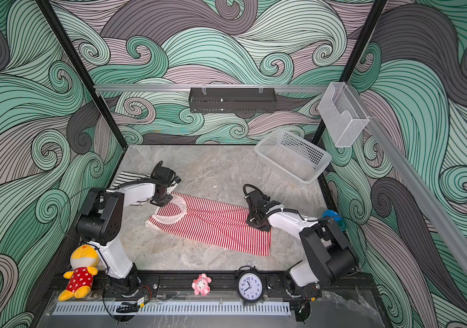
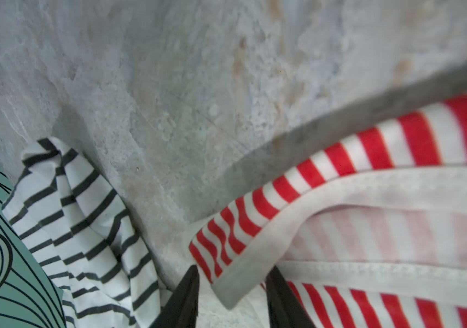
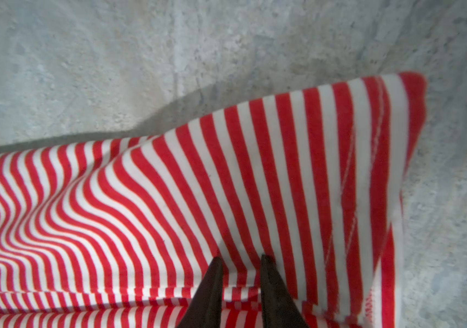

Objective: Fold and stack the tank tops

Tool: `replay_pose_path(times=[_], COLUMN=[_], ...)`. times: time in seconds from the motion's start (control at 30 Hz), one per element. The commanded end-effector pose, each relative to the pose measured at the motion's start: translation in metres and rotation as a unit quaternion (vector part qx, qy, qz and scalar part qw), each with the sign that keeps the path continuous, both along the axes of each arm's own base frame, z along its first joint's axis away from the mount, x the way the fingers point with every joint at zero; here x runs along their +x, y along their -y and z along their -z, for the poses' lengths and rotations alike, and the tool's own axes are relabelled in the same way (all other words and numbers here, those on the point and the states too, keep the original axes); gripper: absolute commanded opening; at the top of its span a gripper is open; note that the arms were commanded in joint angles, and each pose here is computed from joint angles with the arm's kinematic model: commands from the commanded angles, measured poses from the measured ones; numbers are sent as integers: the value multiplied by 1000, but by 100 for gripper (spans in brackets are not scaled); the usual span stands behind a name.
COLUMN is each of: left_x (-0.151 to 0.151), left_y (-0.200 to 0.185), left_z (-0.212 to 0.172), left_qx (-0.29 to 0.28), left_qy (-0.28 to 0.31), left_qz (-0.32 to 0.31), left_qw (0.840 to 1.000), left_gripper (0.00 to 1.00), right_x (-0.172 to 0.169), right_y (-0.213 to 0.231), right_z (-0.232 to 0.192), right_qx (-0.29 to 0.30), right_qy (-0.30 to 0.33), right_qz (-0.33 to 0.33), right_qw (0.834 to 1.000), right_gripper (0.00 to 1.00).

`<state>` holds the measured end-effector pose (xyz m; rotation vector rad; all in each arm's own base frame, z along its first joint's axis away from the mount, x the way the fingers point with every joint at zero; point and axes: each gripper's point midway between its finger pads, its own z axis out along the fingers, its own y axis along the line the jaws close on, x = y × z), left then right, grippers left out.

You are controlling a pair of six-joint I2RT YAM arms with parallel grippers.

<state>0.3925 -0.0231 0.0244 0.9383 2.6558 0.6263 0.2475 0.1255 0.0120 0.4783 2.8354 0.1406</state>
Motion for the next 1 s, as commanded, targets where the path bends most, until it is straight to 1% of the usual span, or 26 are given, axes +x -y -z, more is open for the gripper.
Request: replay_pose_path(times=[0.0, 0.13, 0.27, 0.33, 0.43, 0.5, 0.6, 0.77, 0.87, 0.93, 0.97], left_x=[-3, 32, 73, 93, 116, 129, 130, 104, 90, 76, 67], left_y=[1, 14, 27, 33, 46, 49, 54, 46, 35, 35, 38], left_z=[27, 29, 29, 29, 26, 19, -2, -38, -59, -70, -74], left_qx=[4, 17, 24, 26, 22, 40, 30, 26, 43, 25, 6], left_qy=[-76, -80, -69, -66, -61, -46, -30, -7, 23, 28, 26], left_qz=[9, 27, 43, 46, 56, 62, 64, 64, 58, 50, 46], left_qw=[997, 996, 996, 996, 996, 996, 997, 998, 997, 998, 999], left_gripper=[40, 39, 39, 39, 39, 39, 40, 41, 41, 41, 41], right_x=[-35, -49, -69, -77, -84, -87, -84, -67, -56, -46, -41], right_y=[17, 20, 17, 5, -24, -36, -38, -24, -9, -5, -3], right_z=[23, 28, 29, 28, 18, 7, -17, -57, -62, -61, -59], right_qx=[-34, -38, -30, -15, 13, 17, 15, 21, 24, 26, 27], right_qy=[-69, -79, -81, -79, -68, -65, -40, 33, 48, 57, 57], right_qz=[2, 10, 14, 7, -23, -40, -49, -43, -23, -19, -14], right_qw=[997, 996, 996, 997, 997, 997, 998, 998, 998, 998, 998], right_gripper=[26, 26, 26, 26, 26, 26, 27, 32, 33, 32, 32])
